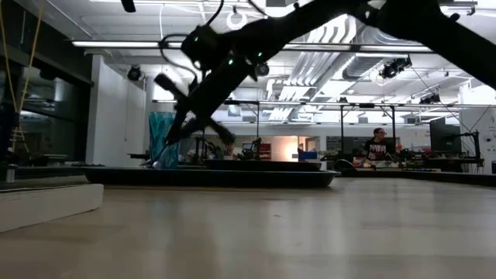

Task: Pick and place plate/cup/fork/spoon on tray
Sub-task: Put the black spoon on the dark green tray to the right side of the light orange fork

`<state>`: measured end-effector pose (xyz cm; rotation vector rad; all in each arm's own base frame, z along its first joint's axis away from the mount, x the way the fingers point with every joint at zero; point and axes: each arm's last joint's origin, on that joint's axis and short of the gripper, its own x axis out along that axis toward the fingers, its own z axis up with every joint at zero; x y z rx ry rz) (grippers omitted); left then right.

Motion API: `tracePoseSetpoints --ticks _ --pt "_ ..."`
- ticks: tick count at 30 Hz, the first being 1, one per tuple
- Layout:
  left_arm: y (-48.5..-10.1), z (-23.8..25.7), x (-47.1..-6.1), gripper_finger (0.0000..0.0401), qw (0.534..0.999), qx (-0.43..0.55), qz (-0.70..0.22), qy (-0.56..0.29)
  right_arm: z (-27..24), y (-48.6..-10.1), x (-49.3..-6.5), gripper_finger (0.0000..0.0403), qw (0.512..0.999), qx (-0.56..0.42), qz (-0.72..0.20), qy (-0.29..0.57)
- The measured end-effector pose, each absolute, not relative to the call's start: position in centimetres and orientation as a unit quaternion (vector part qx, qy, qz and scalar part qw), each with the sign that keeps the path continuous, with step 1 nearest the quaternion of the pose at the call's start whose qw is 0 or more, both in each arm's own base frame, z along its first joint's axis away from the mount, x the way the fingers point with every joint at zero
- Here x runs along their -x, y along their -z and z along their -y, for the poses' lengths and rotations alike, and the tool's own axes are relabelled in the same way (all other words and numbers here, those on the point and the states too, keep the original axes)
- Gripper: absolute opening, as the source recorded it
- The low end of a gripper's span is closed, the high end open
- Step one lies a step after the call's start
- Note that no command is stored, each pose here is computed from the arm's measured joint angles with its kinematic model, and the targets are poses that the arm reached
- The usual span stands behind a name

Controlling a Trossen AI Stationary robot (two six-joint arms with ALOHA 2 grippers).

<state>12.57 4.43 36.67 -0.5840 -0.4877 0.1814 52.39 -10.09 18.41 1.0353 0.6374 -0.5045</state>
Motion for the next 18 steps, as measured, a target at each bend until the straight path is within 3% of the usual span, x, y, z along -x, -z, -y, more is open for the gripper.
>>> tracePoseSetpoints --ticks 9,18 --pt "-36.7 -4.4 -12.6 0.0204 0.925 0.285 0.237 -0.088 10.6 -15.2 -53.5 0.0 0.752 -0.531 -0.282 0.271" --pt "-36.7 -4.4 -12.6 0.0204 0.925 0.285 0.237 -0.088 11.1 -14.3 -53.5 0.0 0.727 -0.555 -0.265 0.304"
